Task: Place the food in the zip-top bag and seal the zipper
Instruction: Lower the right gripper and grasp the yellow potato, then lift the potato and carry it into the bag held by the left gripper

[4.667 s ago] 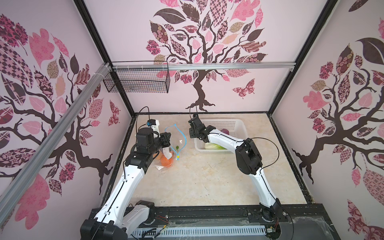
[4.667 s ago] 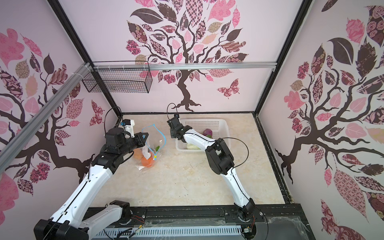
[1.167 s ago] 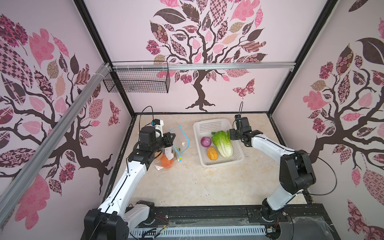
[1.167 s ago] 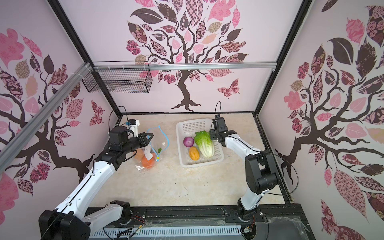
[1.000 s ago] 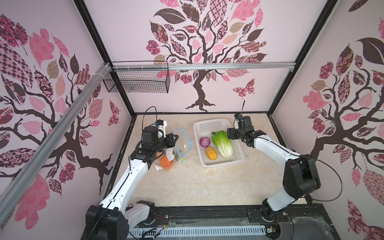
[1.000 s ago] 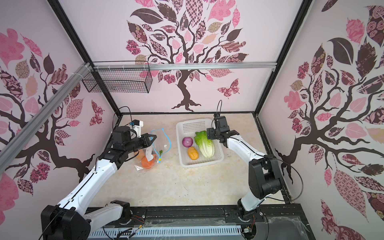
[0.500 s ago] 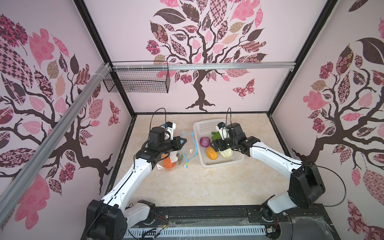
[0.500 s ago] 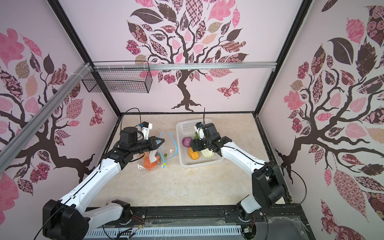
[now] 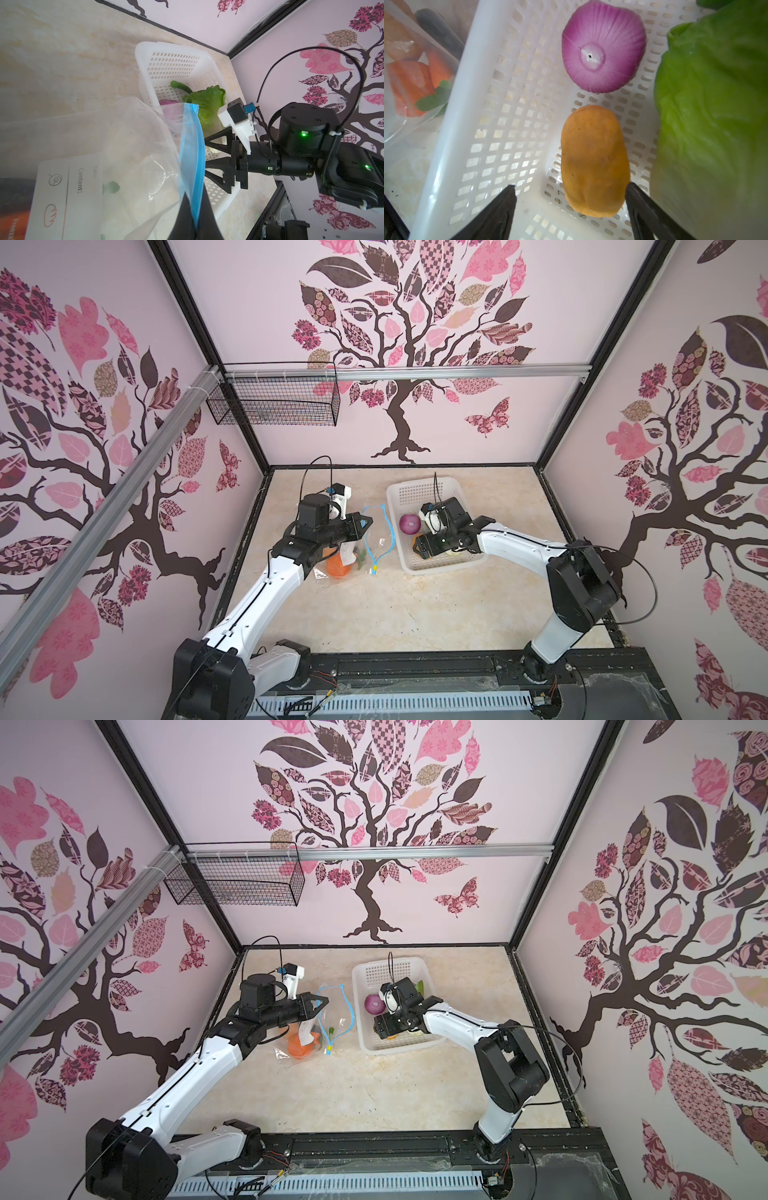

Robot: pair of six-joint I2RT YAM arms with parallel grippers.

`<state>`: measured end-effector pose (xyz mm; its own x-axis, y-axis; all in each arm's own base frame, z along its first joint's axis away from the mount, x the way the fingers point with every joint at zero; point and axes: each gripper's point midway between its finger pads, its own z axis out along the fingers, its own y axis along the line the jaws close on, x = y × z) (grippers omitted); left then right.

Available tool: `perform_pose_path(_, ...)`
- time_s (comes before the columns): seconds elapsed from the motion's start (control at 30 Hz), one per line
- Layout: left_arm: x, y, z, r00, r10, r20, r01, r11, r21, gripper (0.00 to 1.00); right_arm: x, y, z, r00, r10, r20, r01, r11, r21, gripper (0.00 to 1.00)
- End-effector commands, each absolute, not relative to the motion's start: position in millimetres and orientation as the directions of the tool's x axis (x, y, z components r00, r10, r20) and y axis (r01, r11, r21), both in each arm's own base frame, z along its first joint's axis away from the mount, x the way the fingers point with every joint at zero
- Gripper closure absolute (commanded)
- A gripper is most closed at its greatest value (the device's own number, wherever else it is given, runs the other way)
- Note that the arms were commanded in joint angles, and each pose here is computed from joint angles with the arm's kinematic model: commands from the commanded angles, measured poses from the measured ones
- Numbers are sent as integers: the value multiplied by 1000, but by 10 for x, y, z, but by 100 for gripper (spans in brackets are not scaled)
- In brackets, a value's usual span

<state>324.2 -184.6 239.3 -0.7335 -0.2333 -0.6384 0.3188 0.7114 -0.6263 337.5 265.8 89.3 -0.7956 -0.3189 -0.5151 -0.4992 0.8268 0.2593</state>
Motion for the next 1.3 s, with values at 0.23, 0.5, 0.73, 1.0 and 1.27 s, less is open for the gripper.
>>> perform_pose_path(0.23,3296,-1809,2510,-697,-229,-680,333,736,-590,100,3487,2597,504,-801,-406,-440,-484,871,78,14)
perform_pose_path(0.5,3325,-1761,2473,-693,-227,-684,316,757,-571,100,3496,2535,383,-798,-439,-414,-483,875,4,19)
perform_pose_path(0.73,3325,-1762,2470,-695,-225,-683,316,758,-571,100,3534,2551,439,-789,-430,-439,-480,877,3,53)
perform_pose_path(1.0,3258,-1774,2651,-668,-224,-709,357,740,-570,100,3660,2587,948,-731,-353,-584,-449,893,23,61)
perform_pose_path(1.27,3220,-1589,2912,-589,-284,-756,362,744,-562,100,3825,2590,1802,-587,-261,-767,-429,903,21,63)
